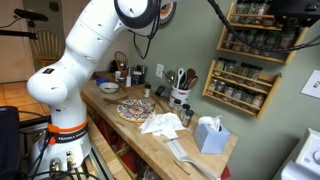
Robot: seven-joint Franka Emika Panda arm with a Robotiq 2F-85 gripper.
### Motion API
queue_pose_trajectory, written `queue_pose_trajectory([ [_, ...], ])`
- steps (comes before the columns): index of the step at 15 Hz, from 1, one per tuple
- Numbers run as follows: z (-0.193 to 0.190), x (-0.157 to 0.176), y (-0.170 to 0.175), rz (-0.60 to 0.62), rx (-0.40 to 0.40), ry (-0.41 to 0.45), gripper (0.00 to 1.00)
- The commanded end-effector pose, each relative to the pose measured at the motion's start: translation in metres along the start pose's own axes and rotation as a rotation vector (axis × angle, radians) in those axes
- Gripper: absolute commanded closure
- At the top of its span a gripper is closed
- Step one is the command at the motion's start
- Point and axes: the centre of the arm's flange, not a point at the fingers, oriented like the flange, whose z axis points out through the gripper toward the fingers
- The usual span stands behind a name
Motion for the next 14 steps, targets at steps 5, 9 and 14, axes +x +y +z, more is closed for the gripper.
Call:
queue_pose_trajectory([
  [5,0.009,0.02,0.006,-0.008,-0.025,-0.051,0.8],
  [9,0.014,0.02,0.003,-0.021,-0.029,-0.074,0.8],
  [14,0.015,0.022,0.001,-0.022,-0.032,-0.081,0.55],
])
